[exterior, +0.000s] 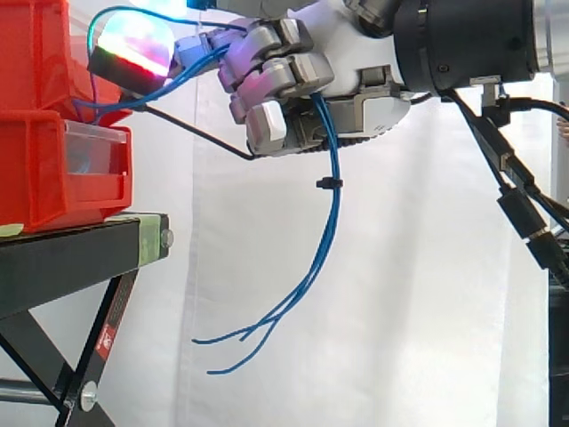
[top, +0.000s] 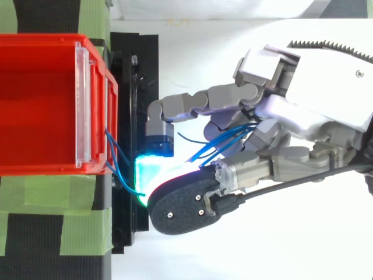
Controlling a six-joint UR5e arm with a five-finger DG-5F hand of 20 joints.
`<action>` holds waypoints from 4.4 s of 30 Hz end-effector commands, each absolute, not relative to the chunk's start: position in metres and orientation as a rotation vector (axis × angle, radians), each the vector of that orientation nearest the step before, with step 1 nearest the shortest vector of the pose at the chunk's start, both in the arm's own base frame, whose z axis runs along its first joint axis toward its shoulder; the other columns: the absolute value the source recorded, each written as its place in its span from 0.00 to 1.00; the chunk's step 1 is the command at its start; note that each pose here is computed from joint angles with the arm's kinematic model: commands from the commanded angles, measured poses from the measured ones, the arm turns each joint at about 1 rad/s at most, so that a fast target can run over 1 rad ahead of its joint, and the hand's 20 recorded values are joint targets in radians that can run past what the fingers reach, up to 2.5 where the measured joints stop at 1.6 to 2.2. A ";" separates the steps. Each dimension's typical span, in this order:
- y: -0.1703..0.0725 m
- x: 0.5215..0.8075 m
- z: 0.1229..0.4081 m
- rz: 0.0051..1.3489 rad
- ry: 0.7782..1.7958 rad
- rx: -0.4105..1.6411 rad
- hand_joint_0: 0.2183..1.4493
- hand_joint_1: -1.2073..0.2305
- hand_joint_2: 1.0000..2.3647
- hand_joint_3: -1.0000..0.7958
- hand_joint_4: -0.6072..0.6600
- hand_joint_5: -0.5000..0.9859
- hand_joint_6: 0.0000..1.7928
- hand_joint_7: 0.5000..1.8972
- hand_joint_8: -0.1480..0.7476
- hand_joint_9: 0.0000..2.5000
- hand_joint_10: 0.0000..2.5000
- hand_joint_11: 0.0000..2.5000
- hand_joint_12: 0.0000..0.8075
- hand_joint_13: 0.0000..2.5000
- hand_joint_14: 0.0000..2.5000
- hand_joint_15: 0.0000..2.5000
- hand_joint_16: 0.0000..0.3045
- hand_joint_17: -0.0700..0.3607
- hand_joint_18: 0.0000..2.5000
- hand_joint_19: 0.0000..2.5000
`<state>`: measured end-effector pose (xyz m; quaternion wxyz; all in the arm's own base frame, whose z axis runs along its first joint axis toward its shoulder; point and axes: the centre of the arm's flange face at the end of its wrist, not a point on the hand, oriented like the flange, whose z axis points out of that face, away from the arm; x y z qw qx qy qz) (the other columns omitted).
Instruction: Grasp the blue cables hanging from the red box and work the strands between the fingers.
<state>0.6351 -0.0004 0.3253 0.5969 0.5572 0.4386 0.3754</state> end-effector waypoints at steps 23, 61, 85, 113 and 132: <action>-0.003 0.634 0.326 0.842 0.995 1.304 0.57 0.37 0.02 0.41 0.62 0.51 0.45 0.45 0.72 0.69 1.00 1.00 0.73 0.74 1.00 0.63 0.76 0.57 0.98 0.29; -0.003 0.634 0.325 0.838 0.999 1.305 0.58 0.39 0.02 0.41 0.64 0.45 0.57 0.40 0.72 0.69 1.00 1.00 0.73 0.74 1.00 0.63 0.76 0.57 0.98 0.29; -0.003 0.633 0.326 0.841 0.998 1.304 0.58 0.40 0.02 0.41 0.64 0.44 0.58 0.40 0.72 0.69 1.00 1.00 0.73 0.74 1.00 0.63 0.76 0.57 0.98 0.29; -0.004 0.633 0.326 0.840 0.997 1.305 0.58 0.40 0.02 0.41 0.64 0.44 0.60 0.40 0.72 0.69 1.00 1.00 0.73 0.74 1.00 0.63 0.76 0.57 0.98 0.29; -0.004 0.633 0.326 0.840 0.997 1.305 0.58 0.40 0.02 0.42 0.64 0.43 0.60 0.39 0.72 0.69 1.00 1.00 0.73 0.74 1.00 0.63 0.76 0.57 0.98 0.29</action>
